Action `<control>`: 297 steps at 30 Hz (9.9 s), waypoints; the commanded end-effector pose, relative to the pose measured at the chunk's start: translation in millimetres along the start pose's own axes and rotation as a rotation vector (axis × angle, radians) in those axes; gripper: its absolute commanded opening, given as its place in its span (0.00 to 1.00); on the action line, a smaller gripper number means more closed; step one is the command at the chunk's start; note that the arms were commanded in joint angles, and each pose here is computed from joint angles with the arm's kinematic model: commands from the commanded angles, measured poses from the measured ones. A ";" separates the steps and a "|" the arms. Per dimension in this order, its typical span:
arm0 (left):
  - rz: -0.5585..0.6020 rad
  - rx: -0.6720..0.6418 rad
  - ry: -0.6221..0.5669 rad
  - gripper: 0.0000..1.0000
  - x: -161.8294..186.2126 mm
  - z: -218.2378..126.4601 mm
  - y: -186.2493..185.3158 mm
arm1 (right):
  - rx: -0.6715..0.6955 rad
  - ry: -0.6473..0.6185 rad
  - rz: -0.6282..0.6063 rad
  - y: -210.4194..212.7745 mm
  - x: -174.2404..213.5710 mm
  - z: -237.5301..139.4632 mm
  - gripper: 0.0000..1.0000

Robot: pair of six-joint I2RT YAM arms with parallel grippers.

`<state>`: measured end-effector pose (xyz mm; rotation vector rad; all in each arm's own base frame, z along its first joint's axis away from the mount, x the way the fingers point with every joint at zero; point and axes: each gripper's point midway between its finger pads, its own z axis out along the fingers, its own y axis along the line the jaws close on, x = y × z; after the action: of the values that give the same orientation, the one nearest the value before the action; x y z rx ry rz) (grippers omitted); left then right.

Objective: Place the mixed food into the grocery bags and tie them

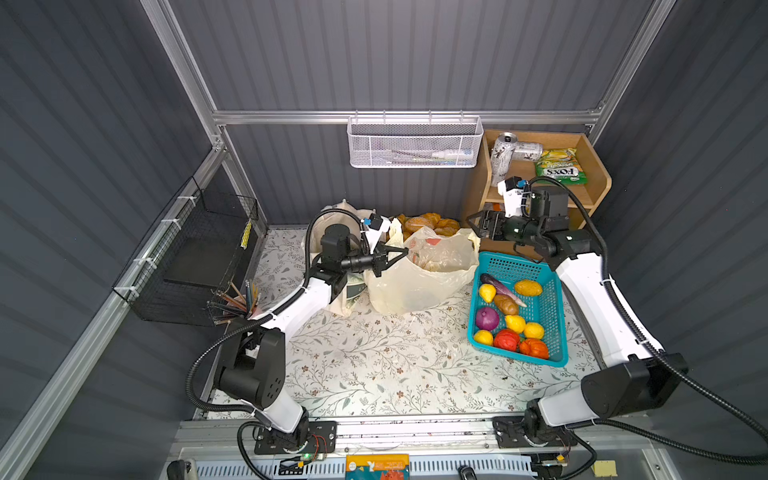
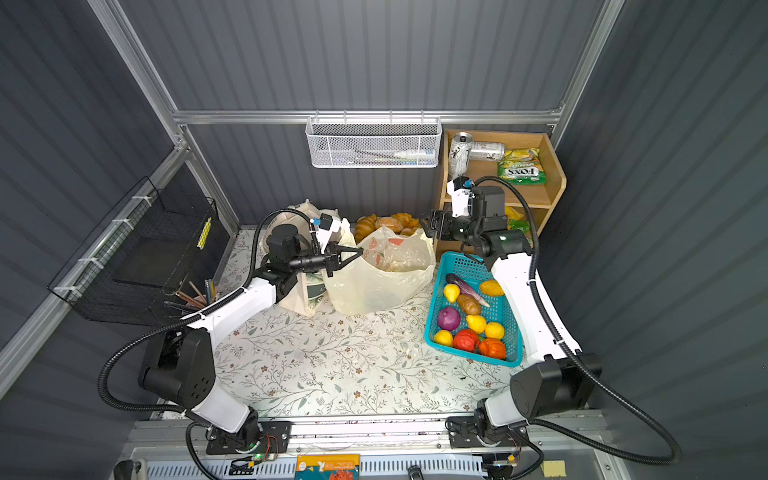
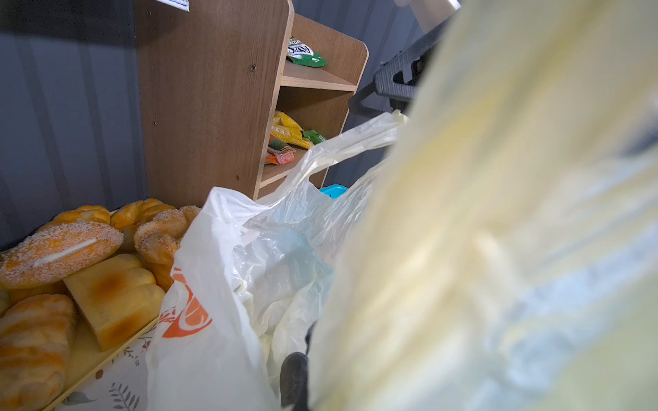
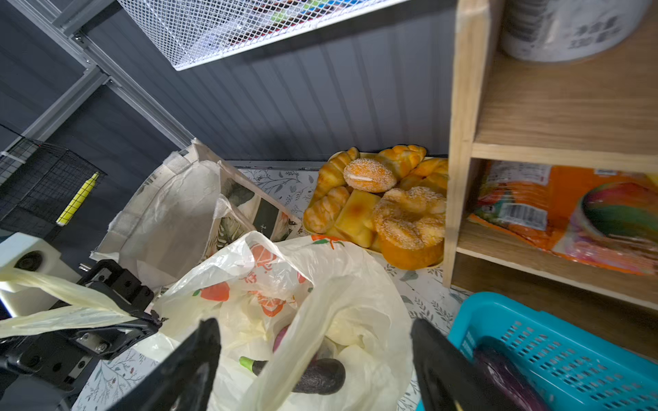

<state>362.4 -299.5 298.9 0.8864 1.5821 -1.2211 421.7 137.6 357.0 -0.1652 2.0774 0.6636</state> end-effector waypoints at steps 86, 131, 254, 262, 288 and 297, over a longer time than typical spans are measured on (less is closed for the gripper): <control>-0.211 0.331 0.320 0.06 36.5 34.2 -27.2 | -0.312 0.326 -0.500 164.8 103.9 44.8 0.00; -0.057 0.320 0.190 0.10 14.3 21.1 -40.3 | -0.346 0.371 -0.421 189.7 135.4 61.8 0.07; -0.034 0.228 0.167 0.00 25.2 8.1 -33.9 | -0.068 0.136 -0.266 63.0 101.6 39.4 0.11; -0.051 0.258 0.170 0.00 27.2 10.5 -32.8 | -0.257 0.154 -0.235 90.0 99.9 3.0 0.71; -0.075 0.322 0.168 0.00 20.4 12.1 -38.8 | -0.546 0.203 -0.179 171.5 44.2 51.0 0.60; -0.085 0.321 0.147 0.00 17.3 11.8 -38.8 | -0.568 0.194 -0.159 177.6 39.3 52.0 0.00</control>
<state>323.6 -320.5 286.2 1.1514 1.5976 -1.4984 377.2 320.2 358.0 -0.7298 2.0170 1.1443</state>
